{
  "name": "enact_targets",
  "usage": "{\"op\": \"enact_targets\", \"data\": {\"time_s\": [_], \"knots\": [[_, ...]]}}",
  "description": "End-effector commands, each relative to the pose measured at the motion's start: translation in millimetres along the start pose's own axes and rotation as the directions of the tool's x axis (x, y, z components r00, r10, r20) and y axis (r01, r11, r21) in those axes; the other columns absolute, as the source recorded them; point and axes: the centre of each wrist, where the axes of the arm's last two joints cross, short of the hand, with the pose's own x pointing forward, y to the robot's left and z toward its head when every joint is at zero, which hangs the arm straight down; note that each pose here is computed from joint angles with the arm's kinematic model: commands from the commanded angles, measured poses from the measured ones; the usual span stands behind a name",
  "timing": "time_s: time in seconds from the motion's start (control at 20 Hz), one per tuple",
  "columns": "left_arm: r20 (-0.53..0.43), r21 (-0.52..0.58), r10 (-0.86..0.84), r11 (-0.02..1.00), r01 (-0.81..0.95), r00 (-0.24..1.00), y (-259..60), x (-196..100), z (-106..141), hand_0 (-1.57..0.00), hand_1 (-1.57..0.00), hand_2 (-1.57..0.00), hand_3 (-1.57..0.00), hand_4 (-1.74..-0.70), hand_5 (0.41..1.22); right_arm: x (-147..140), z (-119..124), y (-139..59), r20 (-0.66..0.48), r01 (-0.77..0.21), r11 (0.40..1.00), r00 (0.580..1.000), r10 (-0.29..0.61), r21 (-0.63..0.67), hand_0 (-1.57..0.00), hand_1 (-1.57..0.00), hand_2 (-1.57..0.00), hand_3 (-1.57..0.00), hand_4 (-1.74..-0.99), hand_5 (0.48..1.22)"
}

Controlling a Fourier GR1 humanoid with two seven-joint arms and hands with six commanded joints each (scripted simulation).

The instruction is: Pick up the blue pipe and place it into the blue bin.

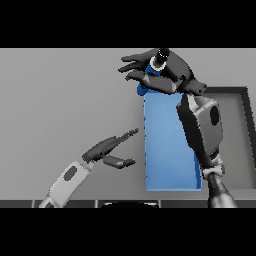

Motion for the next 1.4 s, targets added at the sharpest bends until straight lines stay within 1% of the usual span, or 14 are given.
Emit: {"op": "enact_targets", "data": {"time_s": [0.0,0.15,0.3,0.4,0.6,0.75,0.85,0.9,1.05,1.15,1.2,1.25,1.3,1.35], "knots": [[0.009,0.002,0.006,1.000,-0.006,1.000,0.5,1.9,-0.4,0.00,0.00,0.00,0.00,-0.84,0.477,-11.3,4.9,-12.9,-0.028,-0.003,0.999,1.000,0.001,-0.054,-1.57,-1.57,-1.57,-1.57,-1.498,1.221],[-0.005,0.021,-0.019,1.000,0.019,1.000,3.6,1.4,2.0,0.00,0.00,0.00,0.00,-0.83,0.467,-30.4,25.3,-51.5,-0.142,0.009,0.981,0.989,-0.037,-0.195,-1.57,-1.57,-1.57,-1.57,-1.499,1.221],[-0.026,0.025,-0.018,1.000,0.019,1.000,2.6,-0.5,-2.0,0.00,0.00,0.00,0.00,-0.83,0.461,-59.5,49.2,-70.7,-0.241,0.017,0.948,0.965,-0.098,-0.319,-1.57,-1.57,-1.57,-1.57,-1.499,1.221],[-0.003,0.021,-0.016,1.000,0.016,1.000,4.6,-0.3,1.9,0.00,0.00,0.00,0.00,-0.83,0.462,-81.3,68.7,-77.8,-0.307,0.019,0.930,0.941,-0.140,-0.367,-1.57,-1.57,-1.57,-1.57,-1.499,1.221],[-0.017,0.018,-0.020,1.000,0.020,1.000,9.0,-0.8,1.7,0.00,0.00,0.00,0.00,-0.83,0.468,-119.9,103.8,-70.8,-0.433,0.007,0.883,0.870,-0.237,-0.469,-1.57,-1.57,-1.57,-1.57,-1.499,1.221],[-0.004,0.019,-0.020,1.000,0.020,1.000,7.9,1.4,4.8,0.00,0.00,0.00,0.00,-0.83,0.470,-149.4,131.7,-68.6,-0.524,-0.046,0.828,0.794,-0.309,-0.558,-1.57,-1.57,-1.57,-1.57,-1.499,1.221],[-0.001,0.013,-0.021,1.000,0.021,1.000,4.0,1.8,5.4,0.00,0.00,0.00,0.00,-0.83,0.470,-160.8,142.3,-62.4,-0.571,-0.068,0.824,0.752,-0.329,-0.563,-1.57,-1.57,-1.57,-1.08,-1.586,1.221],[-0.003,0.009,-0.017,1.000,0.017,1.000,0.7,3.6,4.7,0.00,0.00,0.00,0.00,-0.83,0.471,-167.5,152.1,-58.8,-0.607,-0.082,0.832,0.723,-0.329,-0.549,-1.57,-1.57,-1.57,-1.18,-1.569,1.221],[-0.023,0.013,-0.020,1.000,0.020,1.000,2.4,0.1,3.2,0.00,0.00,0.00,0.00,-0.83,0.475,-187.0,166.0,-45.6,-0.688,-0.111,0.843,0.638,-0.345,-0.526,-1.57,-1.57,-1.57,-0.69,-1.653,1.205],[-0.025,0.015,-0.015,1.000,0.016,1.000,3.3,1.8,2.0,0.00,0.00,0.00,0.00,-0.83,0.474,-197.0,169.1,-41.7,-0.723,-0.130,0.829,0.574,-0.385,-0.544,-1.57,-1.57,-1.57,-1.01,-1.583,1.199],[-0.016,0.013,-0.018,1.000,0.018,1.000,3.0,2.9,3.1,0.00,0.00,0.00,0.00,-0.83,0.474,-203.1,173.3,-41.8,-0.729,-0.120,0.812,0.529,-0.435,-0.571,-1.46,-1.38,-1.33,-0.81,-1.534,1.190],[-0.012,0.005,-0.017,1.000,0.017,1.000,-0.4,4.0,1.2,0.00,0.00,0.00,0.00,-0.83,0.476,-206.5,169.7,-39.9,-0.737,-0.101,0.809,0.491,-0.465,-0.579,-1.17,-1.11,-1.07,-0.65,-1.477,1.178],[-0.016,0.005,-0.014,1.000,0.014,1.000,-3.7,2.8,0.3,0.00,0.00,0.00,0.00,-0.83,0.476,-205.4,170.5,-38.1,-0.737,-0.075,0.807,0.465,-0.491,-0.586,-0.94,-0.88,-0.85,-0.52,-1.404,1.159],[-0.025,0.008,-0.012,1.000,0.012,1.000,-2.8,2.8,-1.6,0.00,0.00,0.00,0.00,-0.83,0.476,-205.1,168.4,-37.1,-0.741,-0.072,0.803,0.439,-0.508,-0.592,-0.75,-0.71,-0.68,-0.41,-1.344,1.172]]}}
